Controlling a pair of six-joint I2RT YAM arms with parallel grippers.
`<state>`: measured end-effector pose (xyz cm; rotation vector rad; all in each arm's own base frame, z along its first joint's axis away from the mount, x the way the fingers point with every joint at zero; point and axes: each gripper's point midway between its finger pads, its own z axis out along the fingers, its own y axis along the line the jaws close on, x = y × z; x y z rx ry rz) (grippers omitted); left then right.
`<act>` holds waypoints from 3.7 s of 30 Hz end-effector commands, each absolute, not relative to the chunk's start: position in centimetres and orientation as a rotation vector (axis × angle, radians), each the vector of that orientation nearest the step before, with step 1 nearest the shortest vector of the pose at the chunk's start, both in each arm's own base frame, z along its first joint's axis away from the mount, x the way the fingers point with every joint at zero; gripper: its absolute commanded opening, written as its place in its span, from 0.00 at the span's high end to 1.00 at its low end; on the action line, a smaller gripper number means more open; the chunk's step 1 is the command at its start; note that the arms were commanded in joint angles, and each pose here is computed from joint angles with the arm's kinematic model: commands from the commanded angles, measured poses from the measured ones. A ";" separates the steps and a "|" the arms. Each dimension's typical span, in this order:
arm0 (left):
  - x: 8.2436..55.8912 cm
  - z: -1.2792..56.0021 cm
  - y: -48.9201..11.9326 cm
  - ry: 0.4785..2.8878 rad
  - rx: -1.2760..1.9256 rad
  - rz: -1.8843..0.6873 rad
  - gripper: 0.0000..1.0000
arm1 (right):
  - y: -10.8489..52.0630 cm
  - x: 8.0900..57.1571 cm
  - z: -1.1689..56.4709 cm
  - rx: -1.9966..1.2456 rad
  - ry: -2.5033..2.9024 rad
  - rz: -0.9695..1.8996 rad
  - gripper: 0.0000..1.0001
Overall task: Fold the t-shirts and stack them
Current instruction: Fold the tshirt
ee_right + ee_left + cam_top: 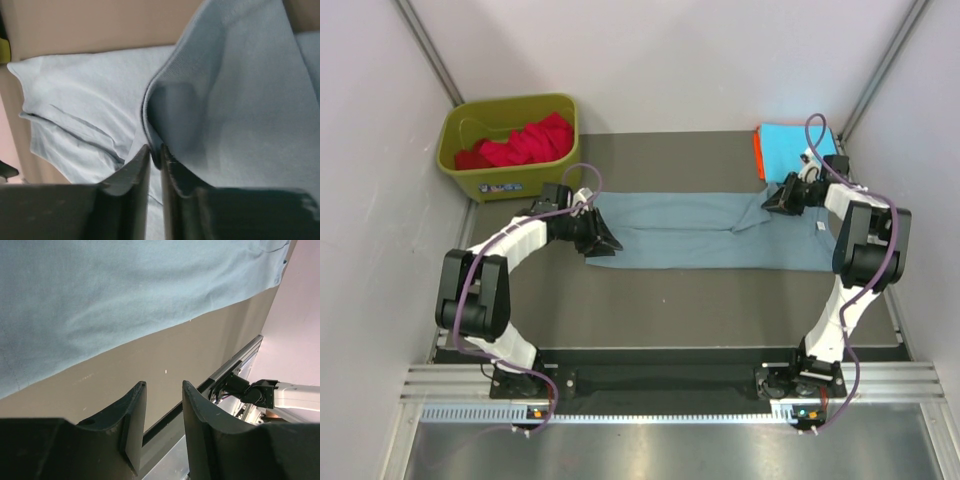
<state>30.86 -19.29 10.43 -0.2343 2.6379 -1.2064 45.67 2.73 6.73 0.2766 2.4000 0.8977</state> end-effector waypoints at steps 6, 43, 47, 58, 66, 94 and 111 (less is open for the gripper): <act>32.1 10.8 -20.1 2.591 -0.183 -1.270 0.60 | 3.4 44.1 8.0 0.380 2.417 0.885 1.00; 31.8 8.0 -21.1 2.599 -0.213 -1.440 0.60 | 2.2 35.8 8.6 1.273 2.279 0.641 0.99; 32.0 8.6 -21.4 2.563 -0.214 -1.460 0.60 | 2.9 34.4 8.5 1.301 2.288 0.670 0.94; 33.8 12.1 -25.0 2.413 -0.051 -1.537 0.55 | -1.0 34.5 9.6 1.062 2.357 0.484 0.51; 36.0 15.4 -33.7 2.252 0.232 -1.655 0.51 | -7.3 41.0 10.7 0.882 2.261 0.354 0.40; 36.9 12.3 -47.5 2.172 0.140 -1.839 0.59 | -9.2 44.0 5.5 0.865 2.209 0.531 0.66; 33.7 11.5 -43.9 2.325 0.343 -1.635 0.60 | -10.0 45.5 4.7 0.859 2.224 0.530 0.90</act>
